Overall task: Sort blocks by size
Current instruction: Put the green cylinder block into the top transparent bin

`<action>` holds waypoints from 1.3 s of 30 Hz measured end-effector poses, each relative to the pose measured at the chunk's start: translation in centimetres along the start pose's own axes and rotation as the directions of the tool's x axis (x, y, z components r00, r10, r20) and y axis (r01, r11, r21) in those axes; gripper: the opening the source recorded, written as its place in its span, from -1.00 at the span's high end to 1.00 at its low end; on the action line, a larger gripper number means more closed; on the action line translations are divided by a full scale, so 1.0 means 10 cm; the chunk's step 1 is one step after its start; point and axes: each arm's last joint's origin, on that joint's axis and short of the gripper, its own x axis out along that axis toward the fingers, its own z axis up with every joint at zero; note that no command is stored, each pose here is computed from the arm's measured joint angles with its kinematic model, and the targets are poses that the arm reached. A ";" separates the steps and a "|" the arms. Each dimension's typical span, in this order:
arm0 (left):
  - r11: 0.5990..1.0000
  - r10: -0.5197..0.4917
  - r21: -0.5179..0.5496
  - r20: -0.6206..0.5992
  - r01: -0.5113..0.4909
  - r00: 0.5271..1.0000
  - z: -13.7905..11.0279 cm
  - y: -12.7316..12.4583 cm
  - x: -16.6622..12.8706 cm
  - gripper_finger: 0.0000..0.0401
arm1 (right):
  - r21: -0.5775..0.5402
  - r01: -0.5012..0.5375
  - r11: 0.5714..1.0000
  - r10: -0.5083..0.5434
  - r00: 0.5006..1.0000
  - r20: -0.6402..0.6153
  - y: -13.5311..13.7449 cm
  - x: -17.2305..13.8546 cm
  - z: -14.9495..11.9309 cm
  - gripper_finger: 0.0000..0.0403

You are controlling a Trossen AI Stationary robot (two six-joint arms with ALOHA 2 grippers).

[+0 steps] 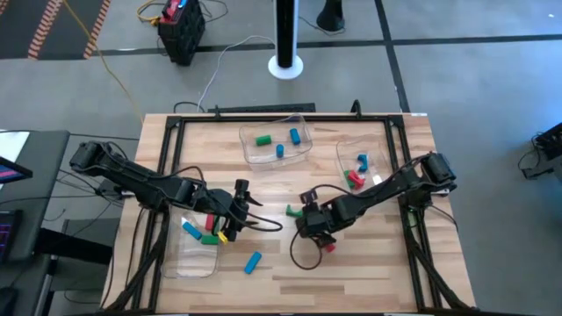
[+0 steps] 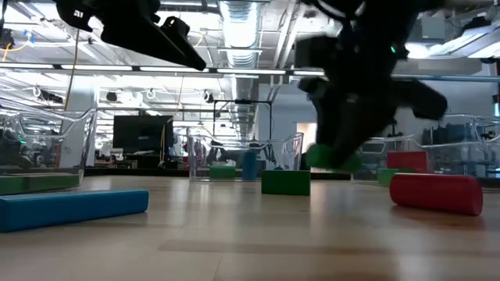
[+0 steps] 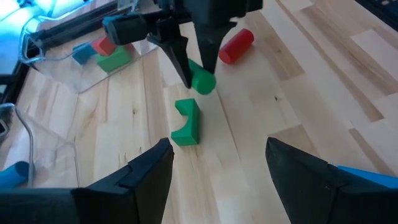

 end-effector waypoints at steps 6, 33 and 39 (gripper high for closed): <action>1.000 0.006 0.029 0.021 -0.007 1.000 0.02 0.01 0.00 -0.23 | -0.018 0.008 1.000 -0.007 0.995 0.095 -0.02 -0.20 0.24 0.18; 0.963 -0.268 0.105 0.264 0.248 0.927 0.13 0.28 0.03 -0.20 | -0.179 0.240 0.954 -0.133 0.875 0.466 0.15 -0.90 0.88 0.20; 0.948 -0.314 0.158 0.321 0.277 0.893 0.18 0.29 0.02 -0.20 | -0.156 0.276 0.948 -0.146 0.816 0.559 0.09 -1.07 0.94 0.20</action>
